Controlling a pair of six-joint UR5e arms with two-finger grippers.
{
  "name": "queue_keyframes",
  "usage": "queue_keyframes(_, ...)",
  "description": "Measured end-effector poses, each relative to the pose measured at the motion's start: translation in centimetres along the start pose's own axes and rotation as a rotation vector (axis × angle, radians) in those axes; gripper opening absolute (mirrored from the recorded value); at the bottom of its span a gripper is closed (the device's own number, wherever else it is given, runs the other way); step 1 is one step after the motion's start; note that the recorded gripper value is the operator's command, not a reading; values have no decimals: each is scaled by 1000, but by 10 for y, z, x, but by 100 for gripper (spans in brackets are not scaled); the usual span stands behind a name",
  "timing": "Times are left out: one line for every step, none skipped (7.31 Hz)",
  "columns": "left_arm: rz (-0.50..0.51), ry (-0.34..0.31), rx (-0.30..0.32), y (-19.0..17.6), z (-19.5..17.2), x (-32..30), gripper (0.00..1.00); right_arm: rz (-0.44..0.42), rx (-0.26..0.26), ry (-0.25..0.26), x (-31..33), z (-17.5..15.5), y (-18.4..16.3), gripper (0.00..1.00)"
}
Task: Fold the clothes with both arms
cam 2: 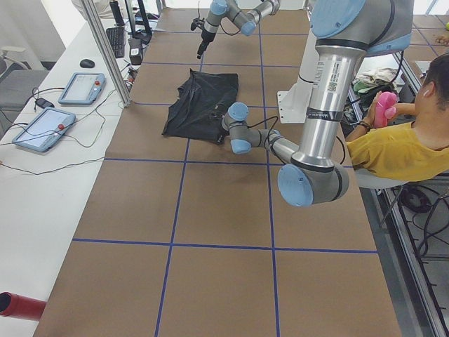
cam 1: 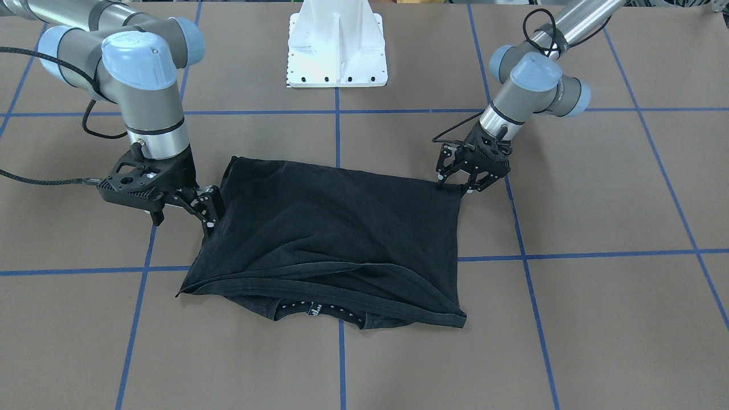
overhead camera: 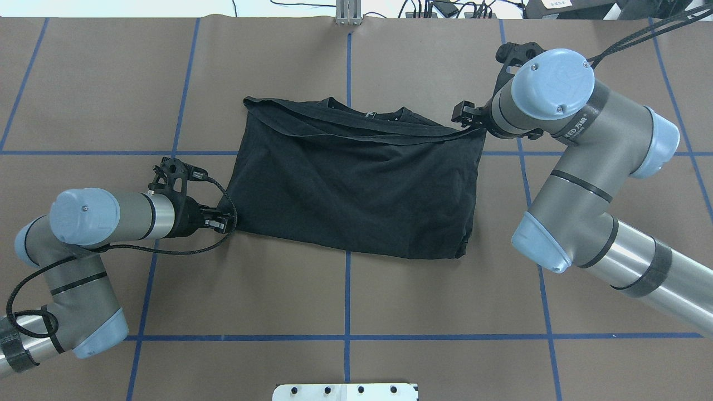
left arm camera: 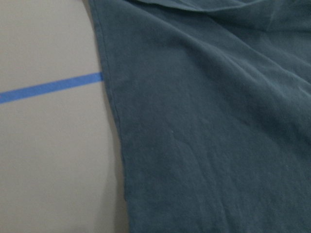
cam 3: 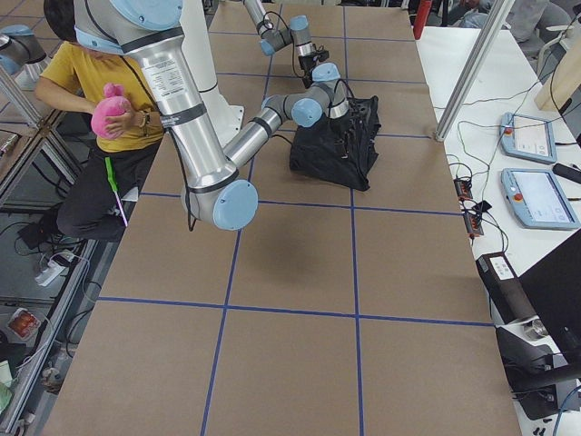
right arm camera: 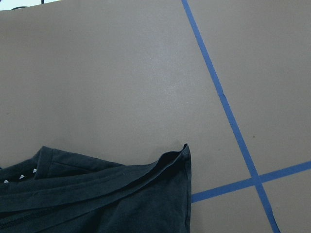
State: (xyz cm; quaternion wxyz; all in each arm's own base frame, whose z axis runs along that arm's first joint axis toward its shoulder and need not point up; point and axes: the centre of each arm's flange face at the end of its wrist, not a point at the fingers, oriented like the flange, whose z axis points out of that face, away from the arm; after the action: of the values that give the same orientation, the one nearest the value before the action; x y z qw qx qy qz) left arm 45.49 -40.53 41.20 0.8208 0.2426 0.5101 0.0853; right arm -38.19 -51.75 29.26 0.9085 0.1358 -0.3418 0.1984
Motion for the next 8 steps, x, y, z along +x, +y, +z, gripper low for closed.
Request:
queue_keyframes(0, -1, 0, 1, 0, -1, 0, 0, 0, 0, 0, 0, 0, 100)
queue_keyframes(-1, -2, 1, 0, -1, -1, 0, -1, -1, -1, -1, 0, 0, 100)
queue_keyframes(2, -2, 4, -1, -3, -2, 0, -1, -1, -2, -1, 0, 1, 100)
queue_keyframes(11, -10, 9, -5, -5, -6, 0, -2, -1, -2, -2, 0, 1, 100)
queue_keyframes(45, -28, 21, -13, -10, -18, 0, -4, -2, -3, -3, 0, 1, 100)
queue_keyframes(106, -61, 40, -28, -17, -39, 0, -5, -3, -4, -4, 0, 2, 100)
queue_keyframes(166, -114, 60, -47, -24, -72, 0, -6, -3, -6, -5, -1, 3, 100)
queue_keyframes(218, -182, 69, -67, -29, -116, 0, -8, -5, -9, -7, -2, 4, 100)
